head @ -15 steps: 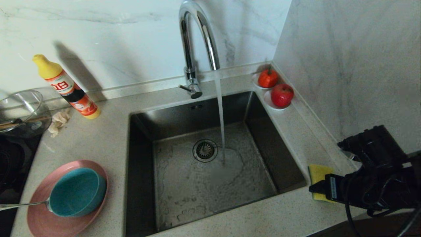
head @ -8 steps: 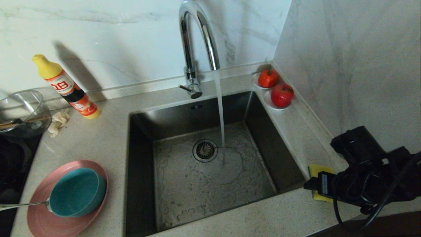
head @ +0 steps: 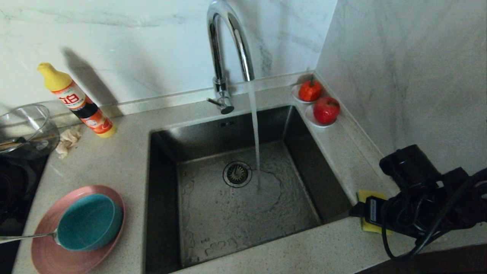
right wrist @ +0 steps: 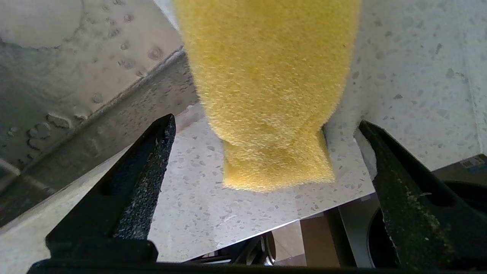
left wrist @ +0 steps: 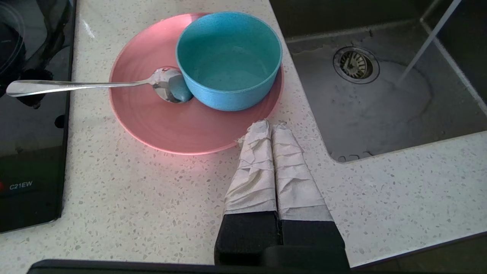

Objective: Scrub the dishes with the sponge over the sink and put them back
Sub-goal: Rinse the spoon

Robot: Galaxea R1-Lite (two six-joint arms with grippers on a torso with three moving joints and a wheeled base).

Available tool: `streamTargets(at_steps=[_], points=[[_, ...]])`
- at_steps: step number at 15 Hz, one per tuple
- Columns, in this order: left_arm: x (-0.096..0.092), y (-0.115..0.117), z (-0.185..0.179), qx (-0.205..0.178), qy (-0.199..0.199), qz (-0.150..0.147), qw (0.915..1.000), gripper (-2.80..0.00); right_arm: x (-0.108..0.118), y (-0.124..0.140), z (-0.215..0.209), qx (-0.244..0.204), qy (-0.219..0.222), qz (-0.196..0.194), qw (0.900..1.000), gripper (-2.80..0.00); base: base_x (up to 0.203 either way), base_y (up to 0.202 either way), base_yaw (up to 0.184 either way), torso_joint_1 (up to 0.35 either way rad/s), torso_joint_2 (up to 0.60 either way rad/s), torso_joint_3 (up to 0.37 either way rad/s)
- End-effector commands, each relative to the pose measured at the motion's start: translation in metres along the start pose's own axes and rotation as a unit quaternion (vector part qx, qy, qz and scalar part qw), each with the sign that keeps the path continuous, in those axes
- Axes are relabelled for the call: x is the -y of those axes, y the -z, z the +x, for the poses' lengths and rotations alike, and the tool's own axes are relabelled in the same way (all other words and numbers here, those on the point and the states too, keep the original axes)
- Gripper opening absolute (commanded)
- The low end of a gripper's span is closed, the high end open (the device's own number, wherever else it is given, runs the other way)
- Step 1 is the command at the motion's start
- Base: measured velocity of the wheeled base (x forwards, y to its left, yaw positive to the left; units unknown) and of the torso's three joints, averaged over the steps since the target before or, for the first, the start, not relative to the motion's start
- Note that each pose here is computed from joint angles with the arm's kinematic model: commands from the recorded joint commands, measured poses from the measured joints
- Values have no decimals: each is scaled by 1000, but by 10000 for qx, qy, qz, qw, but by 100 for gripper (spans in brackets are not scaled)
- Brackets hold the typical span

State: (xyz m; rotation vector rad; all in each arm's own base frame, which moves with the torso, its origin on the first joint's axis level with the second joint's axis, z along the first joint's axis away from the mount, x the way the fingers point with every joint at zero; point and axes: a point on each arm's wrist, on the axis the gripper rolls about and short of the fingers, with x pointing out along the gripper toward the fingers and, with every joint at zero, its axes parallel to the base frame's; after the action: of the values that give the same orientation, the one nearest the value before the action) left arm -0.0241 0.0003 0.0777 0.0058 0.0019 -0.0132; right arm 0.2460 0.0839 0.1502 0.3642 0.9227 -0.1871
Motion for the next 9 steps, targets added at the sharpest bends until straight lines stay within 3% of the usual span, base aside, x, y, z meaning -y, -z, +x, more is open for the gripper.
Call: streamTargets(at_steps=[1, 9], points=[[0, 0, 0, 9, -5, 2, 10000, -280, 1, 2, 4, -64, 71, 18, 10000, 0, 0, 0, 0, 0, 0, 0], [0, 0, 0, 2, -3, 2, 10000, -280, 0, 1, 8, -79, 112, 20, 9999, 0, 0, 0, 0, 0, 0, 0]])
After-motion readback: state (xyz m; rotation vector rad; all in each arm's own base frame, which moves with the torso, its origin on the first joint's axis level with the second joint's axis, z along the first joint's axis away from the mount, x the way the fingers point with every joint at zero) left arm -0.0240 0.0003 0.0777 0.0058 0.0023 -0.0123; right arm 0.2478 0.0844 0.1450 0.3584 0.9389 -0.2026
